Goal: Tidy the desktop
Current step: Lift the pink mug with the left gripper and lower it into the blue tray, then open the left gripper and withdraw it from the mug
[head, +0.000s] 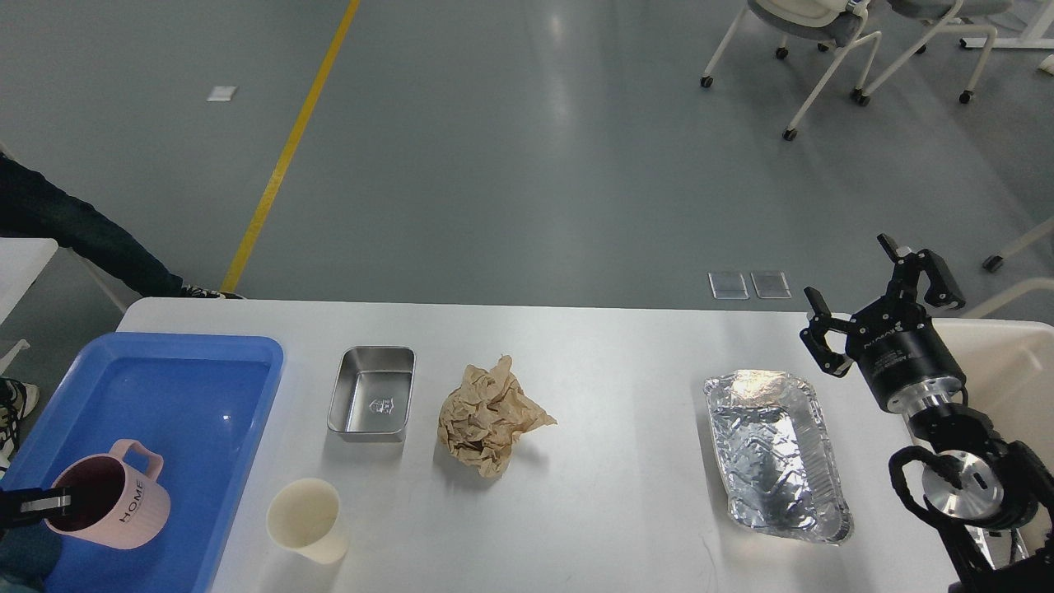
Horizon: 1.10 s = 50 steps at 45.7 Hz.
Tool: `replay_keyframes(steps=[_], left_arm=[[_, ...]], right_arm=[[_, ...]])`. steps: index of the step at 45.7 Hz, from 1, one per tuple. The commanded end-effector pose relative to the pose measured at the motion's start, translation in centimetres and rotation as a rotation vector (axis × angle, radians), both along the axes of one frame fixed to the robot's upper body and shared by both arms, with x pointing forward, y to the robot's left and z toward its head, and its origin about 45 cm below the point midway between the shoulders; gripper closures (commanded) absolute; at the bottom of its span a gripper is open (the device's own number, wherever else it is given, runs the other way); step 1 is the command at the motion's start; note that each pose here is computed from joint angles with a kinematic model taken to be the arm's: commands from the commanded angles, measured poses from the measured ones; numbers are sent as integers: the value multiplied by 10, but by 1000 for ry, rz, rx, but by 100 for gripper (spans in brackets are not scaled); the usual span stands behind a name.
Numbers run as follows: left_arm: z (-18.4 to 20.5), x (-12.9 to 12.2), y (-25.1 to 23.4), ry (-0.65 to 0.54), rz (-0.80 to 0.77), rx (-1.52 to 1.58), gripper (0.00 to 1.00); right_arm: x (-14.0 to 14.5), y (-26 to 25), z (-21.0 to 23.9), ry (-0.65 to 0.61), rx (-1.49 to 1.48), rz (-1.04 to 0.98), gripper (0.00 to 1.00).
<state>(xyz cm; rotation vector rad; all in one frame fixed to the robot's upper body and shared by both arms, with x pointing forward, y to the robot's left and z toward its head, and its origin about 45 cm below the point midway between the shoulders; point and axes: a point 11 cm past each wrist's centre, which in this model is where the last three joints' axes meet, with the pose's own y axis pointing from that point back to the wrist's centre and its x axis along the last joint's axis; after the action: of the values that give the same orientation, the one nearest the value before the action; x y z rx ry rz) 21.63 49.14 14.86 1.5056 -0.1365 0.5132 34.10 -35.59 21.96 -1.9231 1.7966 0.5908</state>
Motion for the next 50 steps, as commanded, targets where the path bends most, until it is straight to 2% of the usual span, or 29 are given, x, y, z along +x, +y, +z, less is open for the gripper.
replay_keyframes(steps=[1, 7, 18, 29, 34, 38, 44, 50], left_arm=[[0, 1, 0, -9, 2, 0, 12], [2, 1, -1, -12, -3, -5, 5], [14, 13, -4, -48, -12, -19, 3], [83, 65, -10, -201, -44, -54, 3], [128, 96, -32, -355, -95, -104, 3], [158, 109, -56, -454, -150, -150, 3], [171, 106, -85, -495, -228, -187, 3], [178, 97, -81, -487, -243, -149, 3]], right_arm=[[0, 0, -1, 2, 2, -1, 0], [0, 1, -1, 2, 4, -1, 0], [0, 0, -1, 2, 1, -1, 0], [0, 0, -1, 2, 2, -1, 0], [0, -1, 0, 0, -4, 0, 0], [0, -2, -1, 4, -6, -1, 0], [-1, -4, 0, 4, -13, -3, 0], [-2, -5, -1, 10, -15, -5, 0]])
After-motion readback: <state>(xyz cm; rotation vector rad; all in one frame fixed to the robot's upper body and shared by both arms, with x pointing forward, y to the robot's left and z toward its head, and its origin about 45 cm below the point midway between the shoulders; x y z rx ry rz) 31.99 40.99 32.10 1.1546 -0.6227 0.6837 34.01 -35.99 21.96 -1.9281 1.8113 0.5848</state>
